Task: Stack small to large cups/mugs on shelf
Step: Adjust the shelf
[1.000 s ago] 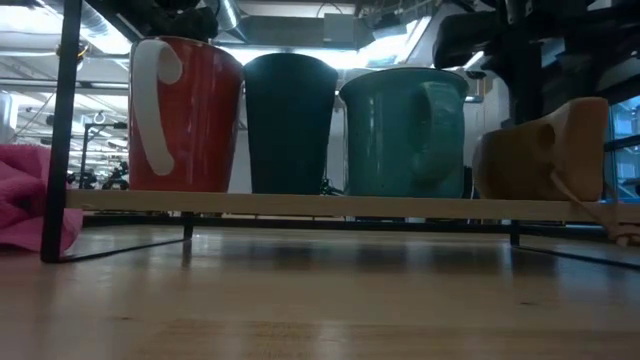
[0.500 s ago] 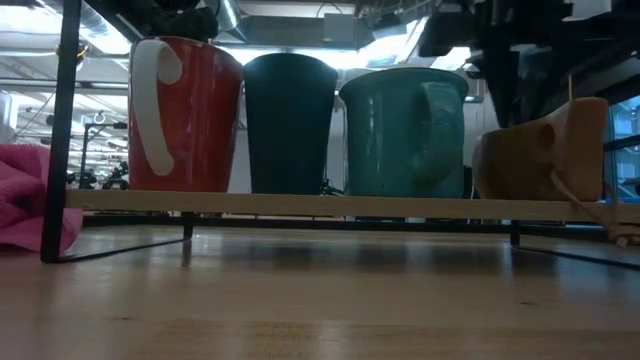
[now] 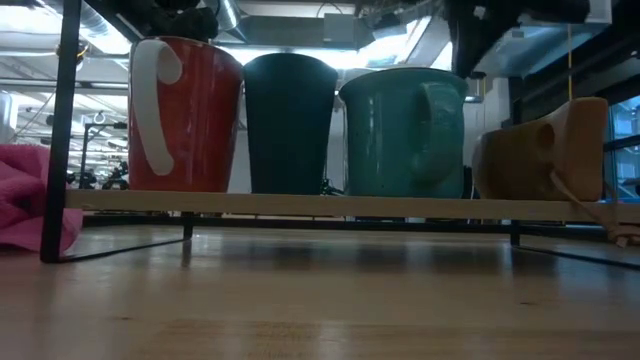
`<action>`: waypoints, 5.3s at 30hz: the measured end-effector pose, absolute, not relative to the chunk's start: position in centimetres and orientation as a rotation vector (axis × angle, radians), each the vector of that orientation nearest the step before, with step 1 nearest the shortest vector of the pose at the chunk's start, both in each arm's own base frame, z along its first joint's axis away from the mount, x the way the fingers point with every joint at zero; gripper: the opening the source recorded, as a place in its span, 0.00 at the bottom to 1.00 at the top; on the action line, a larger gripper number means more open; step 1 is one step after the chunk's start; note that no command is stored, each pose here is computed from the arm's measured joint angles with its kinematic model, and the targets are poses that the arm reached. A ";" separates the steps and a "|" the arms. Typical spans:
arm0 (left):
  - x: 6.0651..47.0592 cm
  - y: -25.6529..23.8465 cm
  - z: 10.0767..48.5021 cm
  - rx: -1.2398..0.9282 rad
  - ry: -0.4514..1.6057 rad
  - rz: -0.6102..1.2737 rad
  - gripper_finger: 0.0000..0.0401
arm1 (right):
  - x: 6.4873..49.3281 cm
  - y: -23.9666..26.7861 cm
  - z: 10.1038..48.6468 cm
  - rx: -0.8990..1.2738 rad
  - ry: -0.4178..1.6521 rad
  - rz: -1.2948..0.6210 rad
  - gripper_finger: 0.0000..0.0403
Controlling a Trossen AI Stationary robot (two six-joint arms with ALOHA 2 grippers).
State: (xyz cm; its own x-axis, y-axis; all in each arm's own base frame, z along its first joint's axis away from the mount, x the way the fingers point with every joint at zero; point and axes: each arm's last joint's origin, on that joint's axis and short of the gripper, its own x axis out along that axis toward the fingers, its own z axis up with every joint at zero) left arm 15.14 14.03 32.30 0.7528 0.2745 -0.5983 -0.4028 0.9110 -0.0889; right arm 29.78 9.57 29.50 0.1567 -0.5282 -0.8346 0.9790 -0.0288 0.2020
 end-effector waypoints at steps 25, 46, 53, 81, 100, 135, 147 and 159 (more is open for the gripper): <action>15.1 14.0 32.2 -0.223 0.622 0.372 0.23 | 30.5 8.1 41.1 0.713 0.491 -0.989 0.01; 15.1 14.0 32.2 -0.226 0.626 0.371 0.23 | 29.4 -9.6 40.8 0.299 1.042 -1.011 0.01; 15.1 14.0 32.2 -0.225 0.626 0.371 0.23 | 27.3 -15.0 39.1 0.281 1.235 -0.935 0.01; 15.0 13.9 32.0 -0.243 0.650 0.369 0.23 | 16.6 -17.2 30.1 0.783 1.557 -0.846 0.02; 15.8 14.7 31.0 -0.274 0.687 0.356 0.23 | 10.2 -5.2 28.1 1.230 1.338 -0.825 0.02; 16.1 14.4 31.0 -0.255 0.692 0.333 0.23 | 13.5 -0.2 19.4 1.977 0.907 -0.550 0.02; 16.1 14.4 31.0 -0.218 0.697 0.319 0.23 | 15.6 0.2 19.0 1.948 0.797 -0.579 0.02; 16.1 14.4 31.0 -0.214 0.699 0.318 0.23 | 15.8 0.2 18.8 1.920 0.729 -0.649 0.02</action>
State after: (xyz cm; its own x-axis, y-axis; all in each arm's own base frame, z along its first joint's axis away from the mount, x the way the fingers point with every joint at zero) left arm 16.10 14.41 31.00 0.7208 0.2141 -0.6592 -0.3559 0.9305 -0.0870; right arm 15.81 0.15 18.77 0.6816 0.2165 -0.6989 0.7194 -0.3725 0.5862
